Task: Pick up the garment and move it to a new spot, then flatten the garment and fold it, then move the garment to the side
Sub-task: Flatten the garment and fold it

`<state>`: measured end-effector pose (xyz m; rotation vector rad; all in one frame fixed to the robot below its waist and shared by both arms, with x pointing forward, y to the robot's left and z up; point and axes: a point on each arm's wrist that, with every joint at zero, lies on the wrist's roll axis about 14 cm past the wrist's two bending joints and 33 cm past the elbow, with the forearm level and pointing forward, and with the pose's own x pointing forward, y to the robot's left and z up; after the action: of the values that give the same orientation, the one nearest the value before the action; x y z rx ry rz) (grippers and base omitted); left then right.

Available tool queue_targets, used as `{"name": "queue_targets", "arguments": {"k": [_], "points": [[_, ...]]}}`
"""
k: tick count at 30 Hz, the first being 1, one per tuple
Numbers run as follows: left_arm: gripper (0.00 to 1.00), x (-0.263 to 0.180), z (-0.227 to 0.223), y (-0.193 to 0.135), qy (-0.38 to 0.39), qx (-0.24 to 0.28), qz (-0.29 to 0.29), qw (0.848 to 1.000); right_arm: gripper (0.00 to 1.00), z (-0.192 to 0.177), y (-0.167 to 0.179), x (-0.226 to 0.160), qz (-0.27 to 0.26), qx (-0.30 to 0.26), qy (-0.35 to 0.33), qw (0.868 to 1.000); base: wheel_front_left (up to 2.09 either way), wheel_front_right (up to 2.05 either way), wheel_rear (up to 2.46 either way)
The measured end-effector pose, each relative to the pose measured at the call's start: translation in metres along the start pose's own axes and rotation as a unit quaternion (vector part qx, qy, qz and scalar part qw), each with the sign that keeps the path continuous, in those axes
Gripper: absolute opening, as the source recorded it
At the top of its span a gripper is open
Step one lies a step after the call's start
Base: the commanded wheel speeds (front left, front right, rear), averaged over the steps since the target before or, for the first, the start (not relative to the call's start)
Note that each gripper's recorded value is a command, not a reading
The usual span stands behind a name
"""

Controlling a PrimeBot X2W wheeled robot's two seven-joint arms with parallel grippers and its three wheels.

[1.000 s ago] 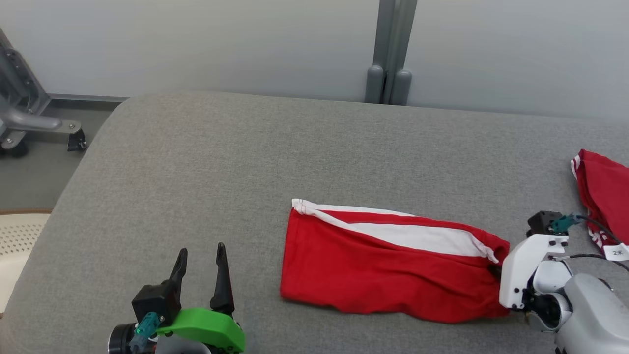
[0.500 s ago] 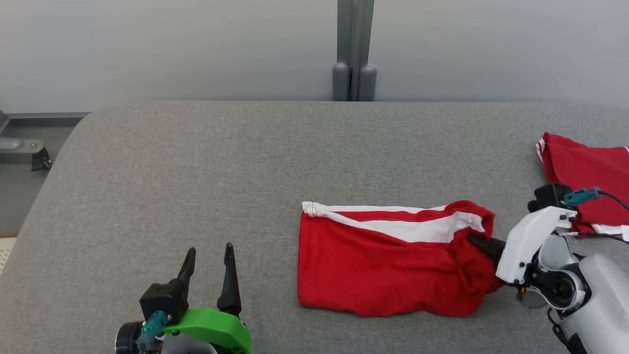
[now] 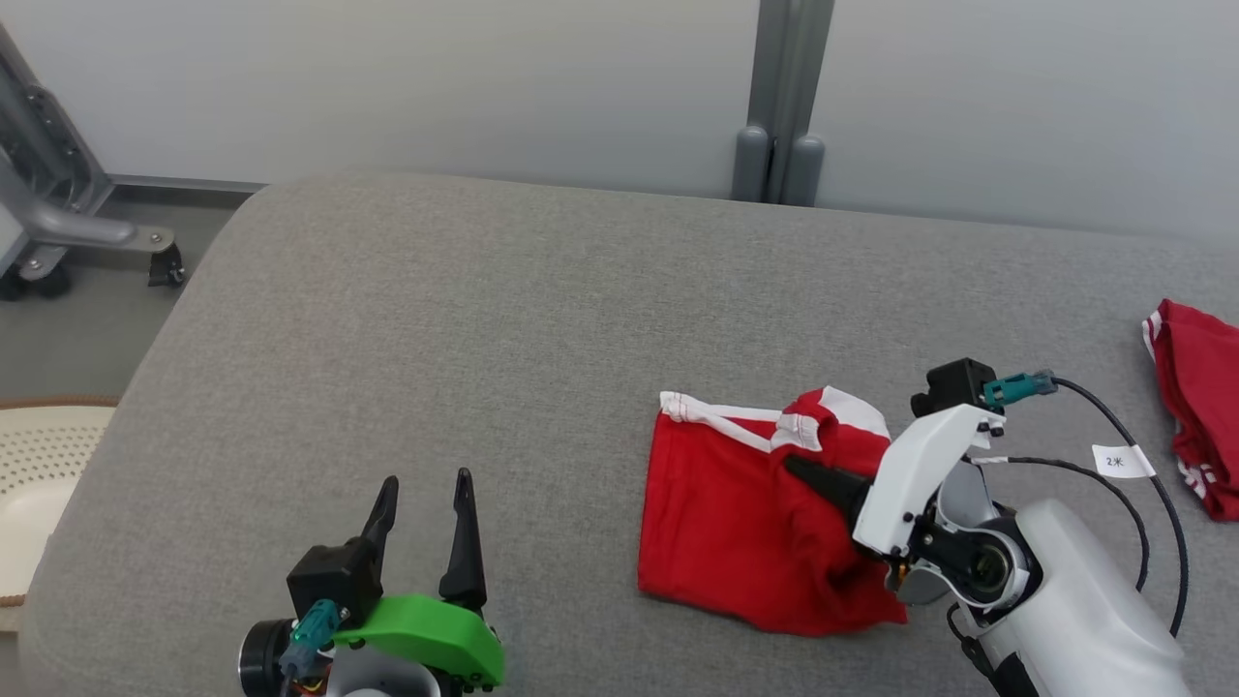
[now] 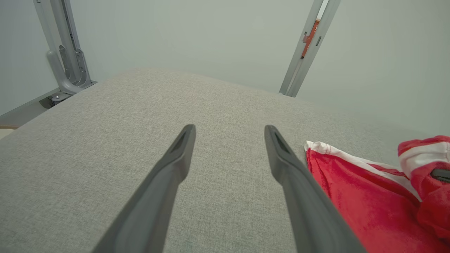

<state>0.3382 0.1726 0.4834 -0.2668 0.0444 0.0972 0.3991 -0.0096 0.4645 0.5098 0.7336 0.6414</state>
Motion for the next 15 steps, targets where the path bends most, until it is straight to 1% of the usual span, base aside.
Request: {"name": "queue_targets", "arguments": {"k": [3, 8, 9, 10, 11, 12, 13, 15], "points": [[1.0, -0.004, 0.001, 0.009, -0.004, -0.002, 0.014, 1.0, 0.0, 0.0, 0.011, 0.016, 0.009, -0.002, 0.006, 1.0, 0.0, 0.0, 0.0], [1.0, -0.01, 0.002, 0.021, -0.007, -0.006, 0.035, 0.999, 0.0, -0.01, 0.018, 0.039, 0.008, -0.005, 0.031, 0.999, 0.0, 0.0, 0.0], [1.0, -0.011, 0.003, 0.022, -0.008, -0.006, 0.038, 0.999, 0.03, -0.011, 0.019, 0.042, 0.007, -0.006, 0.033, 0.999, 0.0, 0.0, 0.0], [1.0, -0.012, 0.003, 0.024, -0.009, -0.007, 0.042, 0.999, 0.33, -0.012, 0.02, 0.046, 0.006, -0.006, 0.035, 0.999, 0.0, 0.0, 0.0], [1.0, -0.013, 0.003, 0.026, -0.009, -0.008, 0.046, 0.999, 0.49, -0.013, 0.021, 0.049, 0.006, -0.004, 0.038, 0.999, 0.0, 0.0, 0.0], [1.0, -0.014, 0.003, 0.027, -0.009, -0.008, 0.048, 0.999, 0.78, -0.015, 0.022, 0.052, 0.006, -0.003, 0.041, 0.999, 0.0, 0.0, 0.0], [1.0, -0.015, 0.002, 0.029, -0.009, -0.009, 0.051, 0.999, 1.0, -0.016, 0.023, 0.055, 0.006, -0.003, 0.044, 0.999, 0.0, 0.0, 0.0], [1.0, -0.016, 0.002, 0.031, -0.009, -0.009, 0.054, 0.998, 1.0, -0.016, 0.024, 0.06, 0.003, -0.003, 0.042, 0.999, 0.0, 0.0, 0.0]]}}
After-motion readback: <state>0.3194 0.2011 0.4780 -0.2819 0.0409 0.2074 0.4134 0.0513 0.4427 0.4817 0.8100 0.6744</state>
